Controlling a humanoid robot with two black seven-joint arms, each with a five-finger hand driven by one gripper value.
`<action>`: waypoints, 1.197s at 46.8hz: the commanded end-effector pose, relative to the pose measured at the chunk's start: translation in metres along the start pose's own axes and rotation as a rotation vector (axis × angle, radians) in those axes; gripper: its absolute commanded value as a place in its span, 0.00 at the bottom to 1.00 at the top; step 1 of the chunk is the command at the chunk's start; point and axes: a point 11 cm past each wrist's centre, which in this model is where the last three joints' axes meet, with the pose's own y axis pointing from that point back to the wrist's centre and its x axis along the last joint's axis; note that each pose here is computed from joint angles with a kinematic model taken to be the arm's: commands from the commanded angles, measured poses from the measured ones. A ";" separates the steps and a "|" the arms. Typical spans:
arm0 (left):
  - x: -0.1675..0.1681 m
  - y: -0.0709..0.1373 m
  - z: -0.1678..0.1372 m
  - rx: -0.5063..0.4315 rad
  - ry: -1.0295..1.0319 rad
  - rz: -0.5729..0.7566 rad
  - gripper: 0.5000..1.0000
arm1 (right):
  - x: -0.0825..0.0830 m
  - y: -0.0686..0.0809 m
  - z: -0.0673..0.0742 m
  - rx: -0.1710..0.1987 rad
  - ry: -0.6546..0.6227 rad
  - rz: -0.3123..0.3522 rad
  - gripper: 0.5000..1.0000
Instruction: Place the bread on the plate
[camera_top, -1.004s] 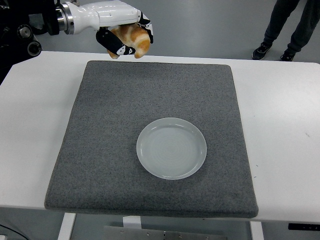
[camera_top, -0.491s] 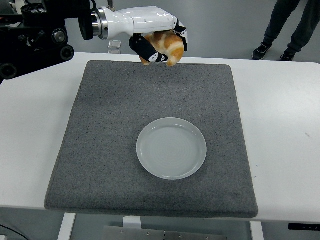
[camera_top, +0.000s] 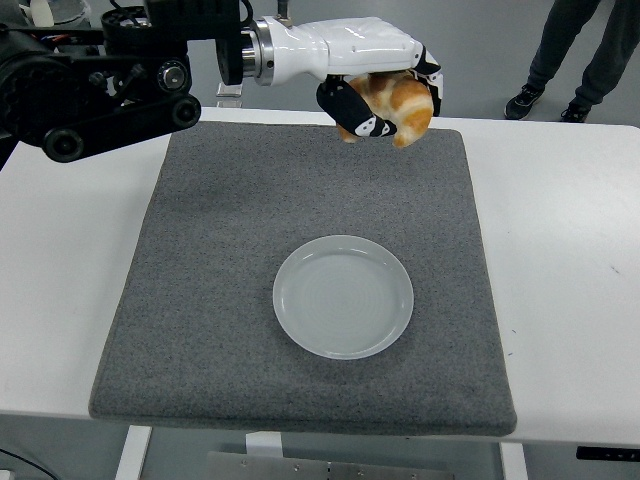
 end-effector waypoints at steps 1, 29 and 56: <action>-0.003 -0.009 0.009 -0.026 0.001 -0.007 0.00 | 0.000 0.000 0.000 0.000 0.000 0.000 0.86; -0.038 -0.034 0.056 -0.171 0.048 -0.110 0.00 | 0.000 0.000 0.000 0.000 0.000 0.000 0.86; -0.108 -0.037 0.056 -0.179 0.123 -0.225 0.00 | 0.000 0.000 0.000 0.000 0.000 0.000 0.86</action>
